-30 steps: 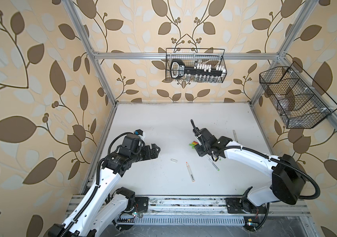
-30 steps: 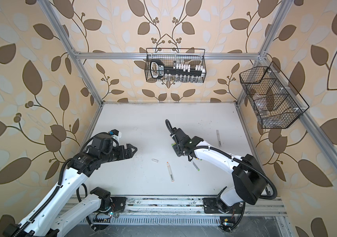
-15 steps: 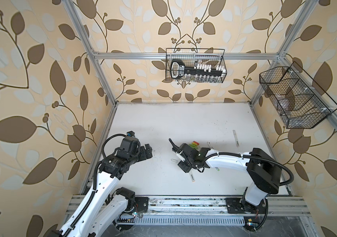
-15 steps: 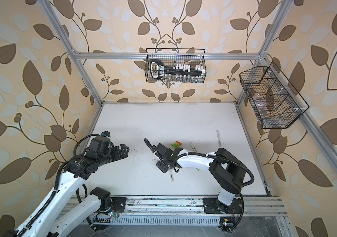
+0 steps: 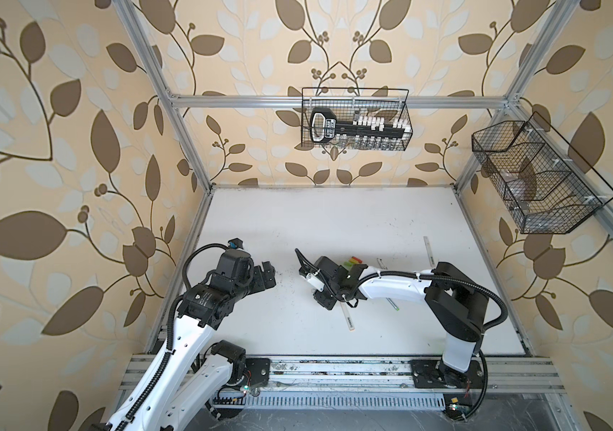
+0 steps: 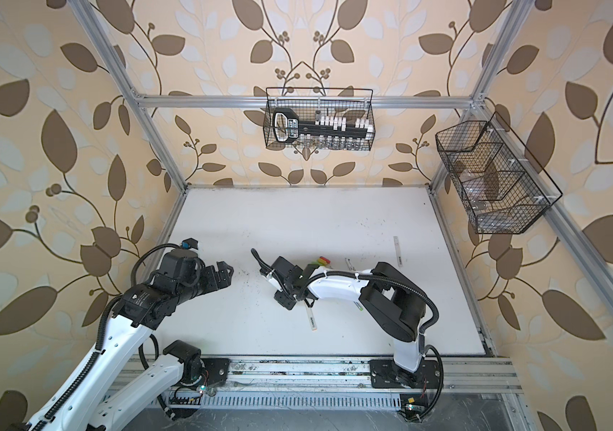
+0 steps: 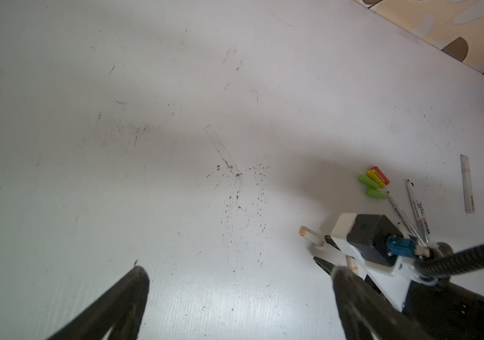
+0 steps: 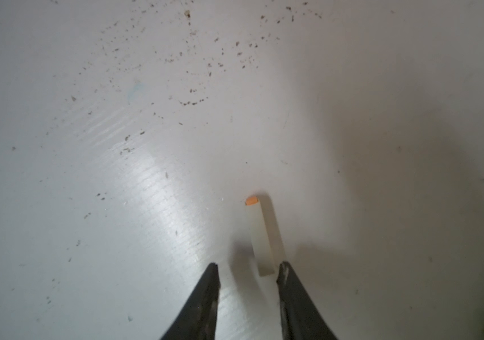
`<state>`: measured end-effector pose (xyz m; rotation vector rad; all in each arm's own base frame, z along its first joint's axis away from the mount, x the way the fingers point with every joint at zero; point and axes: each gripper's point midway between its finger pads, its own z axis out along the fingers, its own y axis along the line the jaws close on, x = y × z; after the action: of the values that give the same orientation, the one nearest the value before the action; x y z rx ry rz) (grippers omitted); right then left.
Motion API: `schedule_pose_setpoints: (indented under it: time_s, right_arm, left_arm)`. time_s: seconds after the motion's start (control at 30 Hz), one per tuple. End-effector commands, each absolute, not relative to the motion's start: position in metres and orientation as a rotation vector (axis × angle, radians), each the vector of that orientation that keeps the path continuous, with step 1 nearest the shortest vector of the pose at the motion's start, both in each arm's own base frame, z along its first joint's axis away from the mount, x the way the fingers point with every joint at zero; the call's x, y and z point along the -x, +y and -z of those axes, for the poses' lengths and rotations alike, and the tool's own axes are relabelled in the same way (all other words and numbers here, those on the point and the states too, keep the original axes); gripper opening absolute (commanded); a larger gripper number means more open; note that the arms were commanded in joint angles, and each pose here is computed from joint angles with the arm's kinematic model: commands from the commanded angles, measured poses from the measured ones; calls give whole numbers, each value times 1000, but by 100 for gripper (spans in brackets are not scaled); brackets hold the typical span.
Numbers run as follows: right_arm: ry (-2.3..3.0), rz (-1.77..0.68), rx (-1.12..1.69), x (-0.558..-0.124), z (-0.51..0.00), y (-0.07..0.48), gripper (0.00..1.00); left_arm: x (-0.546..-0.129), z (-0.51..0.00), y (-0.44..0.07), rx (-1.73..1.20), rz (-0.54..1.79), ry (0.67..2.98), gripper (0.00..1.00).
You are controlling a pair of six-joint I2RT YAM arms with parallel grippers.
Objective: Insert the pens into the pen caps
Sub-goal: 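Move the right gripper over the white cap with the orange end, then lower and close the right gripper on the orange-ended white cap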
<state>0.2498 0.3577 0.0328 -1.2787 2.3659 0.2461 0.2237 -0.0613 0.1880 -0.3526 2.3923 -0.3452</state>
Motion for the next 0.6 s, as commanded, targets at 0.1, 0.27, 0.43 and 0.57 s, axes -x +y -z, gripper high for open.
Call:
schedule_pose_setpoints:
  time_s: [0.1,0.27,0.43,0.57]
  right_arm:
    - [2353,-245,1320,-256,-27,364,30]
    - [2356,-224,1319,-260,-23,361,30]
    - [2357,-218,1315,-262,-21,358,30]
    - [2364,-219,1304,-264,-18,357,30]
  left_arm:
    - [-226,-204,-58,372,350,2351,99]
    - [-226,-203,-59,371,351,2355,99]
    - [-226,-202,-59,372,349,2360,99]
    - [-226,-201,-59,371,350,2362,99]
